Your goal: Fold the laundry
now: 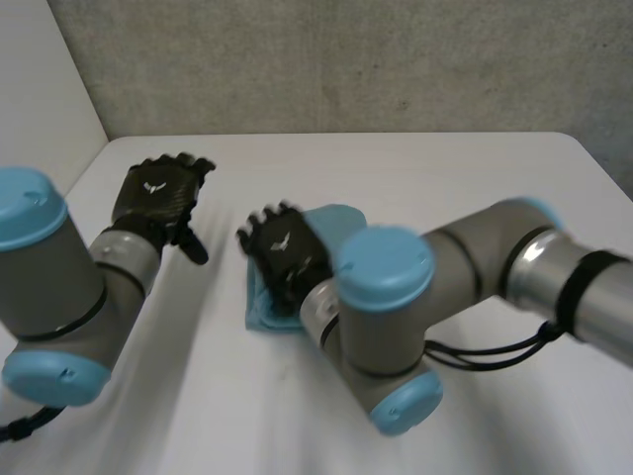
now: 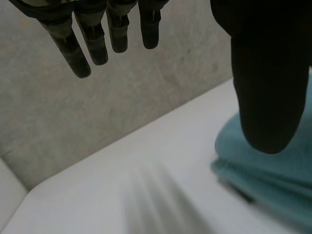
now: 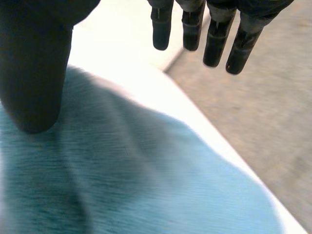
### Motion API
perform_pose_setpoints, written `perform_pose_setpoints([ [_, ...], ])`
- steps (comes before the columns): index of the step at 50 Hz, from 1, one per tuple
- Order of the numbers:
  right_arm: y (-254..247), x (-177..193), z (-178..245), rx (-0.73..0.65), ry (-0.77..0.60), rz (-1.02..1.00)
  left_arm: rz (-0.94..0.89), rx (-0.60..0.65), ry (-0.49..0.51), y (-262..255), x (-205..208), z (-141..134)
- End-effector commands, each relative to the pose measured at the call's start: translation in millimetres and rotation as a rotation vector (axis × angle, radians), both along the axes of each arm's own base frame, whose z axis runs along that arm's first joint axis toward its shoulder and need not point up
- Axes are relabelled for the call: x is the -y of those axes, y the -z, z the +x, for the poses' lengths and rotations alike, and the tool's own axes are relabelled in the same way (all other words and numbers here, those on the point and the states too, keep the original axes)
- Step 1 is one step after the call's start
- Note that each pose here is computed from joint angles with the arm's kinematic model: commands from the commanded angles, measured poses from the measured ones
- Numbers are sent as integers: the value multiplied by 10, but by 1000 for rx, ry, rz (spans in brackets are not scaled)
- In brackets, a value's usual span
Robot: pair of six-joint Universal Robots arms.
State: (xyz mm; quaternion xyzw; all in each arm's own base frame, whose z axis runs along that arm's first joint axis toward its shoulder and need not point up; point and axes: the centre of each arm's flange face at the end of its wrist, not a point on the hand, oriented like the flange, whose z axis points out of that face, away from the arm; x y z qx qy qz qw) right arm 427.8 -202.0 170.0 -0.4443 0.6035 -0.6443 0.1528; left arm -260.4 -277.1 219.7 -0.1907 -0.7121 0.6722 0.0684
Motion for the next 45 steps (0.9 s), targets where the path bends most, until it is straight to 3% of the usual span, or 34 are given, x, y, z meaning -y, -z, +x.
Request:
perform_pose_setpoints([
  [1,-769,539,-575,303,223,107,62,-81,90,-84,48,-416],
  [5,-714,627,-718,331,254,220,137,-137,140,47,50,-604],
  [11,-300,748,-753,245,264,347,218,-141,178,327,4,-753],
  [19,256,914,-769,104,316,501,353,-57,104,779,-30,-606],
  [26,192,917,-779,73,321,532,360,-50,62,756,38,-474],
  [32,-616,877,-860,203,301,401,198,-73,93,40,2,-437],
  [34,-1124,833,-1028,284,311,301,153,-94,99,-190,-31,-420],
  [41,-1696,842,-1474,387,390,144,60,-141,108,-932,-192,-258],
  [43,-1782,872,-1695,399,449,116,54,-146,63,-1162,-154,0],
  [45,-1810,895,-1834,397,487,101,53,-150,56,-1217,-155,74],
])
